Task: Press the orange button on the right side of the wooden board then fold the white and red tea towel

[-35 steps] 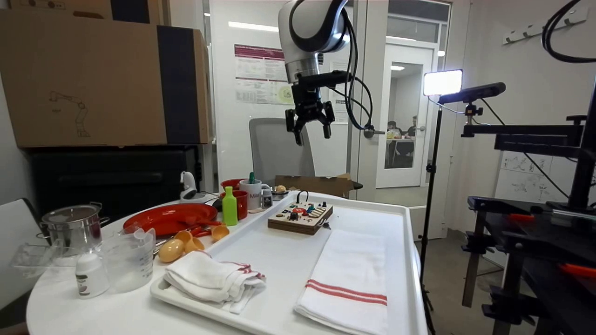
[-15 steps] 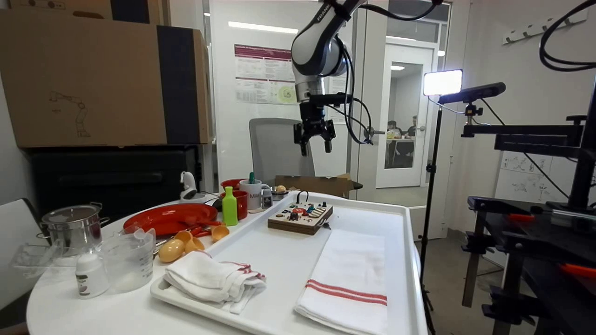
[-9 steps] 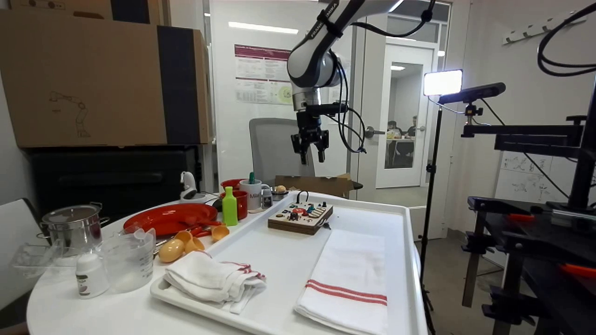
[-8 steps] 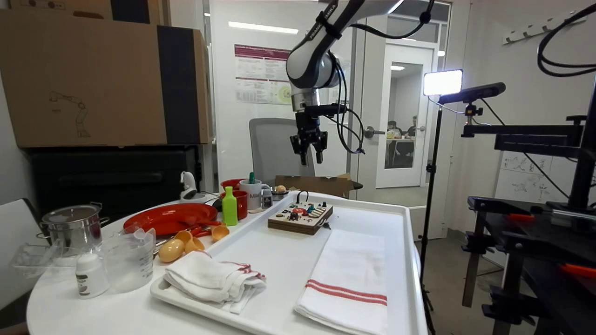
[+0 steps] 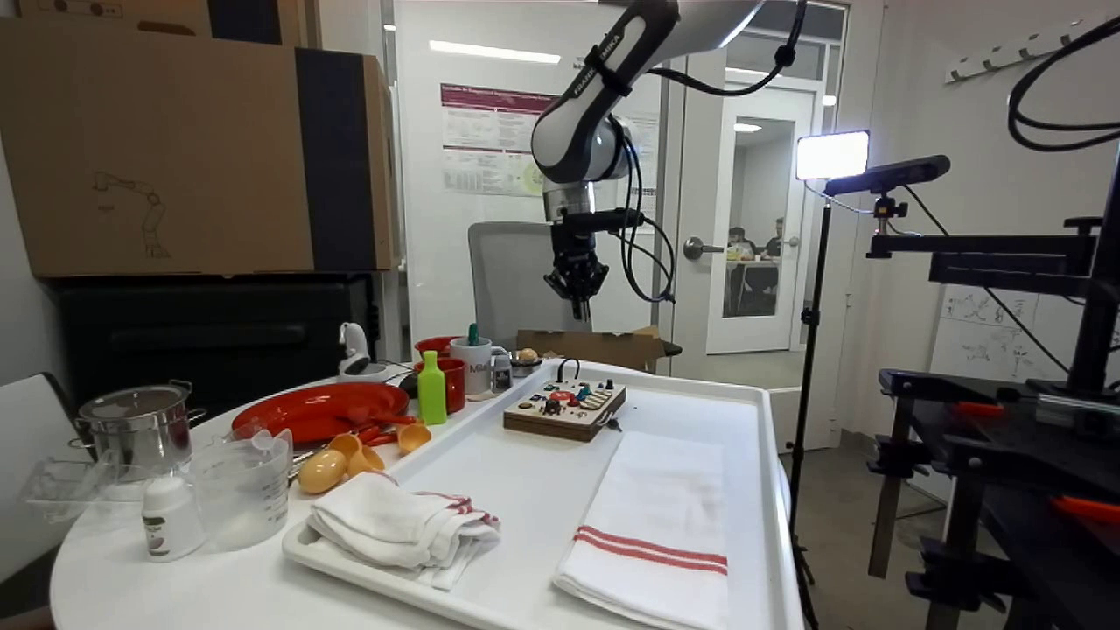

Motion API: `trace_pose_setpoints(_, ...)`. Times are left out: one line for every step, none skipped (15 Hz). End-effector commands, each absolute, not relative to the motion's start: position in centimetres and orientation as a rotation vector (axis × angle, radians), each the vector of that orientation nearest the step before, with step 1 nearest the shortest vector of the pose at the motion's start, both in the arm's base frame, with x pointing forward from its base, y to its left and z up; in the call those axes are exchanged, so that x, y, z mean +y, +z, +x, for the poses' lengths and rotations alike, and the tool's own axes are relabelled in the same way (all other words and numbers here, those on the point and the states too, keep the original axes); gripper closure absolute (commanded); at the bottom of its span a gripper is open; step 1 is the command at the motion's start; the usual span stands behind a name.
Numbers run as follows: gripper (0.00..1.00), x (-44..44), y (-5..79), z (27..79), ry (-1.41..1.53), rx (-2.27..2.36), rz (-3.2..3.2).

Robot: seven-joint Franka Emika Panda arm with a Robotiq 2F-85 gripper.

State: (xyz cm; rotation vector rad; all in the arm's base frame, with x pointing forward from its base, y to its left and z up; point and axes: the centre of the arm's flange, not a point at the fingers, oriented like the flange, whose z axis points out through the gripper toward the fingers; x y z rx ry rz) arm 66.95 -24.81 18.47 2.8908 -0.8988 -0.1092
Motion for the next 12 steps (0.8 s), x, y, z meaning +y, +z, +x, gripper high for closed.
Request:
trace_pose_setpoints(1.0,-25.7,17.1,67.9,-0.121,-1.006,2.87)
trace_pose_setpoints(1.0,-25.8,16.8,67.8,-0.127,-1.017,2.864)
trace_pose_setpoints(1.0,-25.8,16.4,67.7,-0.133,-1.031,2.859)
trace_pose_setpoints(1.0,-25.9,16.1,67.6,-0.138,-1.04,2.854)
trace_pose_setpoints(1.0,-25.9,15.8,67.6,-0.142,-1.051,2.849)
trace_pose_setpoints(1.0,-26.0,15.5,67.6,-0.145,-1.063,2.843)
trace_pose_setpoints(1.0,-26.0,15.2,67.6,-0.152,-1.073,2.837)
trace_pose_setpoints(1.0,-26.0,15.0,67.5,-0.161,-1.082,2.835)
trace_pose_setpoints(1.0,-26.0,14.7,67.4,-0.169,-1.088,2.831)
trace_pose_setpoints(1.0,-26.0,14.5,67.3,-0.178,-1.09,2.829)
trace_pose_setpoints(1.0,-25.9,14.2,67.2,-0.186,-1.093,2.83)
trace_pose_setpoints(1.0,-25.9,13.9,67.2,-0.191,-1.096,2.827)
